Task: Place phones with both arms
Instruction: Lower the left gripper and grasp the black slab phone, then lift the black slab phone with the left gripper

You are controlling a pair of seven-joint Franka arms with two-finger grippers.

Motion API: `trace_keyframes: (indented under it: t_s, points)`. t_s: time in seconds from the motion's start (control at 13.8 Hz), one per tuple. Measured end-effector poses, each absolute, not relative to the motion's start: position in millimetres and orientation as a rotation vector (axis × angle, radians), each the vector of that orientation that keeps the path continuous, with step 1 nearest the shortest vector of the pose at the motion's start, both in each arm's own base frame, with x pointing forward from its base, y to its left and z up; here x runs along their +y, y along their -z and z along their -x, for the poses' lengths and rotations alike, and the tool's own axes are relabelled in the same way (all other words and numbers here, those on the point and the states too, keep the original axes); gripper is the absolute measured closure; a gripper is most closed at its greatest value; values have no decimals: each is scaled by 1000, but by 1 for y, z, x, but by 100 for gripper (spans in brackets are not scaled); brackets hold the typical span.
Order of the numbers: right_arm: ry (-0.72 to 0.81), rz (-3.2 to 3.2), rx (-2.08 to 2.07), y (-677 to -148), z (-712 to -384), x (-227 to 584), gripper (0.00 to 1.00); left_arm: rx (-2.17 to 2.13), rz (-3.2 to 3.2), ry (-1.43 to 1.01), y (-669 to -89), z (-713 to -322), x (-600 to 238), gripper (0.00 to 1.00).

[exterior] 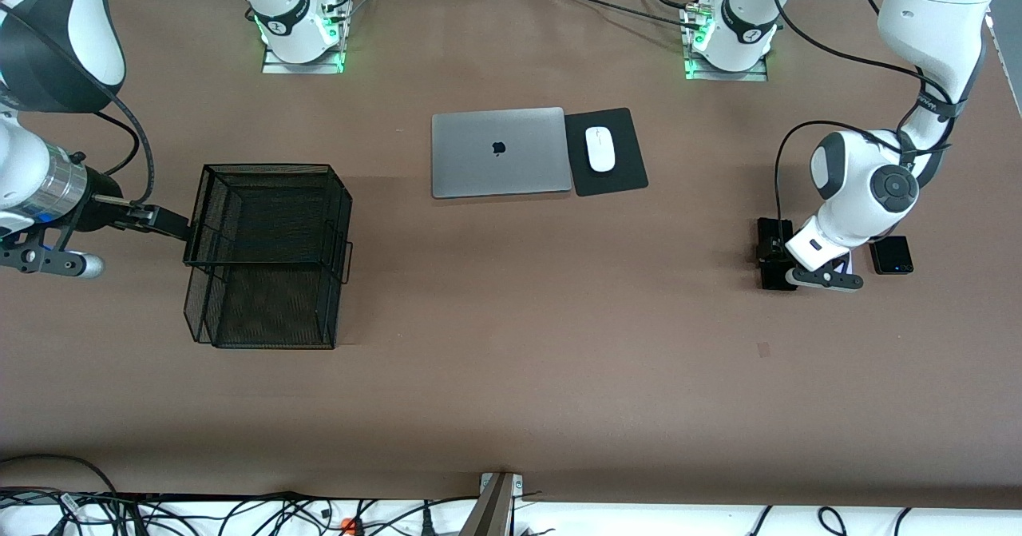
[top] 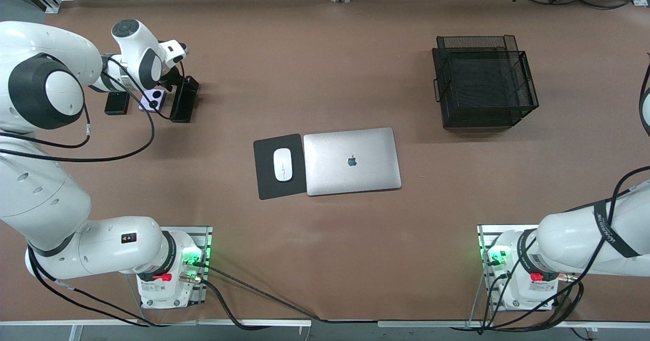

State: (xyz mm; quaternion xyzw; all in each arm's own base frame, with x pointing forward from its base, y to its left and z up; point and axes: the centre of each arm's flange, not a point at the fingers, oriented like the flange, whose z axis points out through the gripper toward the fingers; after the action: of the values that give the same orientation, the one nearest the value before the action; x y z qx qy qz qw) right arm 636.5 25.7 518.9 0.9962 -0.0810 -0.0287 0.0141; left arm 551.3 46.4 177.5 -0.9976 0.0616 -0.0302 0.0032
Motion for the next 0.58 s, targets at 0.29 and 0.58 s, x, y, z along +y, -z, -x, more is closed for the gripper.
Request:
trace_keyframes:
  t_s: [0.29, 0.58]
  points:
    - [56, -3111, -252, -508, -646, 26, 0, 166, 3131, 120, -164, -542, 54, 0]
    - [47, -3116, -250, -503, -649, 27, 0, 142, 3135, 107, -158, -540, 54, 0]
